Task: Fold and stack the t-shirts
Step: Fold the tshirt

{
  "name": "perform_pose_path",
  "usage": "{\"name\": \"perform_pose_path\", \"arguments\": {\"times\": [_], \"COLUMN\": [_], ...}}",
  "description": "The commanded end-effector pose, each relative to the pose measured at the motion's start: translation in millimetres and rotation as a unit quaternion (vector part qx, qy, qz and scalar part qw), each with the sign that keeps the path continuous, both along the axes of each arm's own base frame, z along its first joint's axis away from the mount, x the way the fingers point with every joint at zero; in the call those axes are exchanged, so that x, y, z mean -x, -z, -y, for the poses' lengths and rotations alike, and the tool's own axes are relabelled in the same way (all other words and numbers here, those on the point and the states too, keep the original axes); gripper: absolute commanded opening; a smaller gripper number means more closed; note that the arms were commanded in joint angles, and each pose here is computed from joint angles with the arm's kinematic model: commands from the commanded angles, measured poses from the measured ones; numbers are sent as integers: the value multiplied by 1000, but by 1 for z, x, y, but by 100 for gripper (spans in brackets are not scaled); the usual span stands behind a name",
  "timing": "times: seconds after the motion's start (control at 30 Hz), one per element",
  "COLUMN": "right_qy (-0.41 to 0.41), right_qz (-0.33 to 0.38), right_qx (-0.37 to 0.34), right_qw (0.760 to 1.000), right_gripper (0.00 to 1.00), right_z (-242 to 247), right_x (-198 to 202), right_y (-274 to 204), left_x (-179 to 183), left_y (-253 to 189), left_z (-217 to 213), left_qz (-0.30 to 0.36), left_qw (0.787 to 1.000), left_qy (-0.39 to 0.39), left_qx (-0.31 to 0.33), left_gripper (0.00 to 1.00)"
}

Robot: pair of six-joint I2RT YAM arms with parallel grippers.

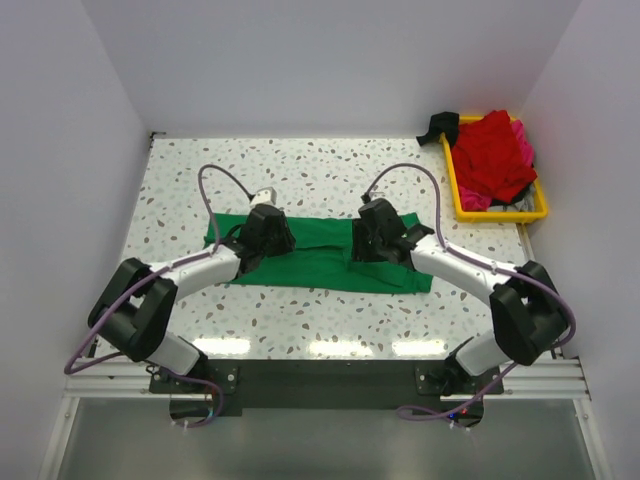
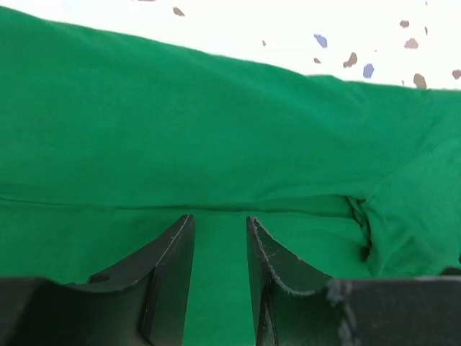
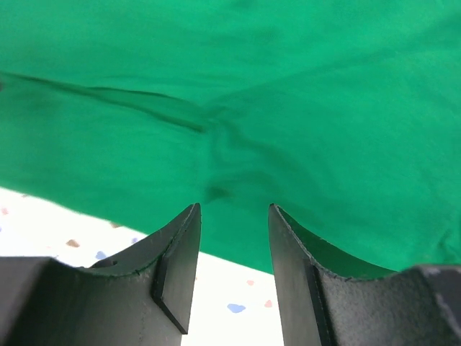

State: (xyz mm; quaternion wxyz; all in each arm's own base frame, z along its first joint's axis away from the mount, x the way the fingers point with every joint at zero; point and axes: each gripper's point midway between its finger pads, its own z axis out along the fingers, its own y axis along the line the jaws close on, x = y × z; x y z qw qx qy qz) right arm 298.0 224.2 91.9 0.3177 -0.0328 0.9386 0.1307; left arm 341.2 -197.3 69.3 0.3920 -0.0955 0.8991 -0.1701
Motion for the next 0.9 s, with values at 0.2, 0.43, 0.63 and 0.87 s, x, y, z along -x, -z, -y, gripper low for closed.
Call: {"name": "perform_pose_path", "arguments": {"times": [0.2, 0.43, 0.63, 0.87], "right_qy": [38, 38, 47, 81], "right_qz": [-57, -65, -23, -15], "right_qx": [32, 40, 27, 1], "right_qw": [997, 996, 998, 997], "right_gripper": [42, 40, 43, 44], "right_z": [18, 29, 34, 49], "right_x": [7, 20, 17, -2], "right_y": [67, 70, 26, 15], "left_x": [3, 7, 7, 22], "left_y": [3, 2, -5, 18], "left_z": [21, 18, 18, 17], "left_qz": [12, 13, 19, 0], "left_qw": [999, 999, 999, 999], "left_qy": [32, 31, 37, 42], "left_qx": [-3, -6, -8, -20], "left_gripper": [39, 39, 39, 33]}}
